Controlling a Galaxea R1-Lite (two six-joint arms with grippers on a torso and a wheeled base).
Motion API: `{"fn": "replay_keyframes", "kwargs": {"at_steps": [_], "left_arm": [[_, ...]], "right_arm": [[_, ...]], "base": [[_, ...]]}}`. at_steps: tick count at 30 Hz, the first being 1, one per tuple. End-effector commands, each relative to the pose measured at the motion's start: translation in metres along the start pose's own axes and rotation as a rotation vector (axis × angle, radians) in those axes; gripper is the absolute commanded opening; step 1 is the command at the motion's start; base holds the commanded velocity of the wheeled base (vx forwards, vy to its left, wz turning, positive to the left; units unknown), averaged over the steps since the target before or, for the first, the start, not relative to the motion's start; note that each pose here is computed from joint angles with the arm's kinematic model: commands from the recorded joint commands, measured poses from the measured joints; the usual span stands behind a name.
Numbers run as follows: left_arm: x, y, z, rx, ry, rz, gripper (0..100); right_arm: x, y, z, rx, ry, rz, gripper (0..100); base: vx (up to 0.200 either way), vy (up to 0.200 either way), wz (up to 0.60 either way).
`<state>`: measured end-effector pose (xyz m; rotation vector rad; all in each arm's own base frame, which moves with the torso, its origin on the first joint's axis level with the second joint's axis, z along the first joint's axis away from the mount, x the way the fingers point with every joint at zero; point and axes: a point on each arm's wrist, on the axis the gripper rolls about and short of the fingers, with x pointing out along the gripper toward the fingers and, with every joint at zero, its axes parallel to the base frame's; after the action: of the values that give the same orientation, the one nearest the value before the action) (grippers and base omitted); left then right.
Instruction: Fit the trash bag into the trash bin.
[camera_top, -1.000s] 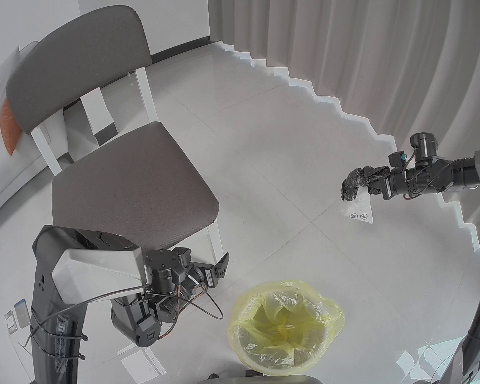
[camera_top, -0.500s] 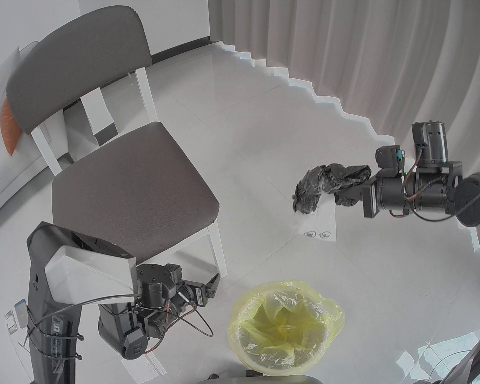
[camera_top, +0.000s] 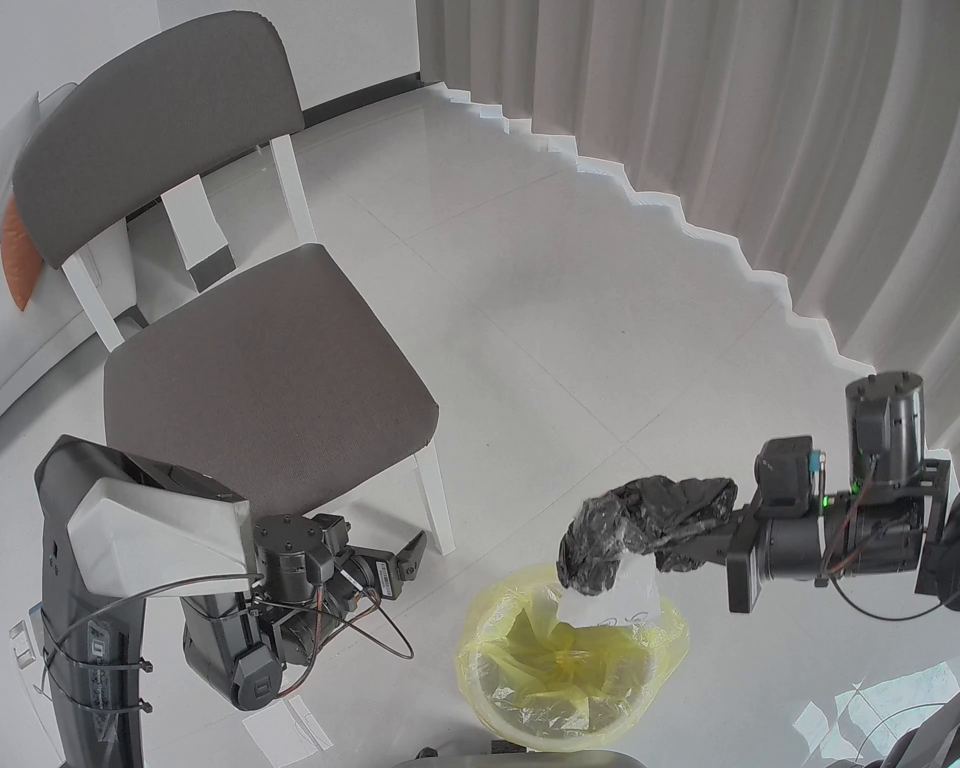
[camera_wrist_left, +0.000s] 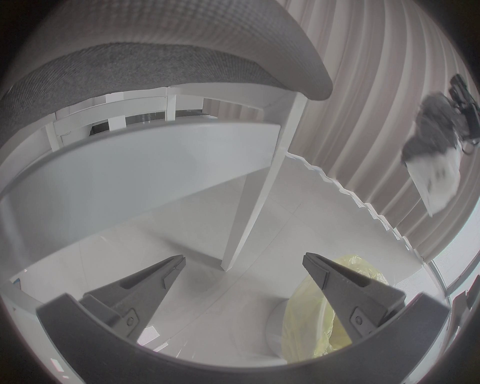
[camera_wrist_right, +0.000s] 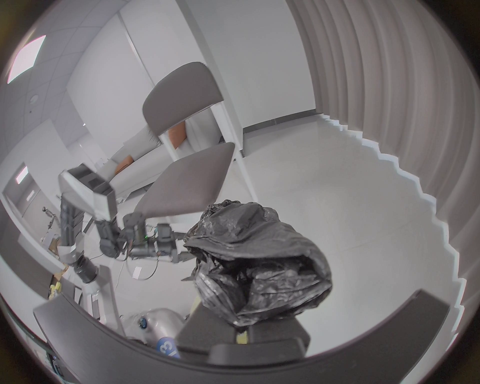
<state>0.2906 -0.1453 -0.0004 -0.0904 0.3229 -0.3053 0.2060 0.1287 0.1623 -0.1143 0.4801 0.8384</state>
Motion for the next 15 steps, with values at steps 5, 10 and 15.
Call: {"fn": "replay_keyframes", "kwargs": {"at_steps": [5, 10, 15], "left_arm": [[-0.004, -0.001, 0.017, -0.017, -0.062, -0.035, 100], [-0.019, -0.008, 0.025, -0.004, -0.061, -0.110, 100], [-0.020, -0.011, 0.032, 0.006, -0.090, -0.126, 100]], "right_arm": [[0.016, 0.014, -0.052, 0.002, 0.105, 0.062, 0], [0.031, 0.011, -0.074, 0.013, 0.155, 0.069, 0], [0.041, 0.007, -0.080, 0.003, 0.099, 0.060, 0]], "base": [[0.000, 0.000, 0.00], [0.000, 0.000, 0.00], [0.000, 0.000, 0.00]]}}
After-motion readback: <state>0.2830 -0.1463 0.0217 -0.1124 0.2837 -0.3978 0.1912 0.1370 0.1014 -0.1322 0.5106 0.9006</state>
